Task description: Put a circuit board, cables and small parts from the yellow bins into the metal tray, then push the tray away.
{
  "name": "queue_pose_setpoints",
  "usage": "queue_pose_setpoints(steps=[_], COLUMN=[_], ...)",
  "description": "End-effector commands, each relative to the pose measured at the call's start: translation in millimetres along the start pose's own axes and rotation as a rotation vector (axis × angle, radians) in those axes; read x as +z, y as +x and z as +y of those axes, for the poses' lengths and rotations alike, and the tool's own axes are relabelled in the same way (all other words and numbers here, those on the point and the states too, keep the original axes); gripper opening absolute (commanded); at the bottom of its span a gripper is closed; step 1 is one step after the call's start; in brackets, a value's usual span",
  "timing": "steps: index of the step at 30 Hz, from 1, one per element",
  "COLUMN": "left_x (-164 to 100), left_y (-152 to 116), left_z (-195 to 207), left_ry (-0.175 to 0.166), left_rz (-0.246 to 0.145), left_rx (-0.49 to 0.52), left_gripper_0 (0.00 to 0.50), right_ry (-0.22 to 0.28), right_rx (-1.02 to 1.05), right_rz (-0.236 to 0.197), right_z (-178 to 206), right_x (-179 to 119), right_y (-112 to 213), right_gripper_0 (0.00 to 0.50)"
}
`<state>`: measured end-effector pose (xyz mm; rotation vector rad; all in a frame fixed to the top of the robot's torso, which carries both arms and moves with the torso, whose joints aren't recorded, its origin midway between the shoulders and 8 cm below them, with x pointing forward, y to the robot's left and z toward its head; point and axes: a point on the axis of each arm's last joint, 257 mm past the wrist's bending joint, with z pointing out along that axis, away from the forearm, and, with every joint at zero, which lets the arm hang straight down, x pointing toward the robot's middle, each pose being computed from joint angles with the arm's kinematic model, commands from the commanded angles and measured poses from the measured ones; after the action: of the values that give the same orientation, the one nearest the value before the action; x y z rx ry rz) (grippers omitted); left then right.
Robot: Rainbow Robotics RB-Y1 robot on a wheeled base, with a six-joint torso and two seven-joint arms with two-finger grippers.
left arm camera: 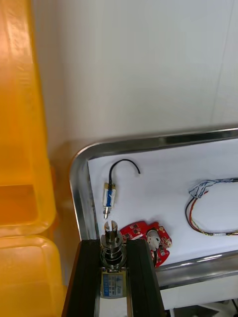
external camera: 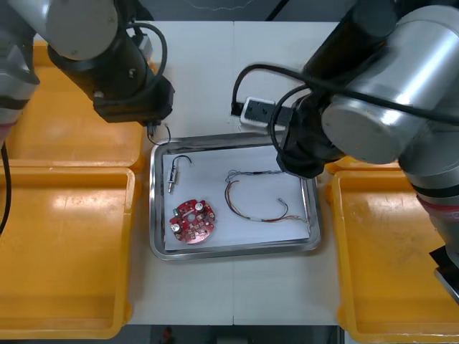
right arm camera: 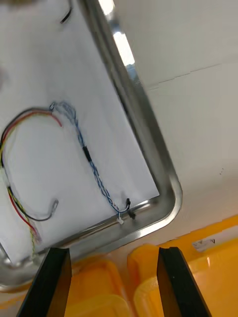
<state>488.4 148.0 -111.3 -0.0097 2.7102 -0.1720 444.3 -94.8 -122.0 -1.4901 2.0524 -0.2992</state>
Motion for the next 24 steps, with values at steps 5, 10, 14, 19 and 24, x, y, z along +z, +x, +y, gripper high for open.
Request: queue_pose_setpoints(steps=[5,10,14,19,24], left_x=[17.5,50.4,76.8,99.2,114.7], left_y=[8.1,20.8,35.2,51.8,61.9], left_z=[-64.2,-73.1,-71.7,-68.6,-66.2], left_ry=[0.039,0.038,0.03,0.013,0.014], left_rz=[-0.068,-0.094,-0.103,-0.103,-0.111], left_rx=[-0.067,-0.072,-0.058,-0.038,-0.039], left_gripper_0=[0.0,0.0,0.002,0.0,0.002], right_ry=[0.136,0.157,0.161,0.178,0.182], right_rx=[0.355,0.56,0.727,0.91,1.086], right_rz=[-0.087,-0.079,-0.058,-0.048,-0.019], right_z=[-49.1,-64.0,-73.7,-84.1,-86.0], right_x=[-54.3,-63.9,-70.2,-80.3,-90.0], right_y=[21.6,60.1,95.8,131.9,170.8], right_gripper_0=[0.5,0.5,0.5,0.5,0.5])
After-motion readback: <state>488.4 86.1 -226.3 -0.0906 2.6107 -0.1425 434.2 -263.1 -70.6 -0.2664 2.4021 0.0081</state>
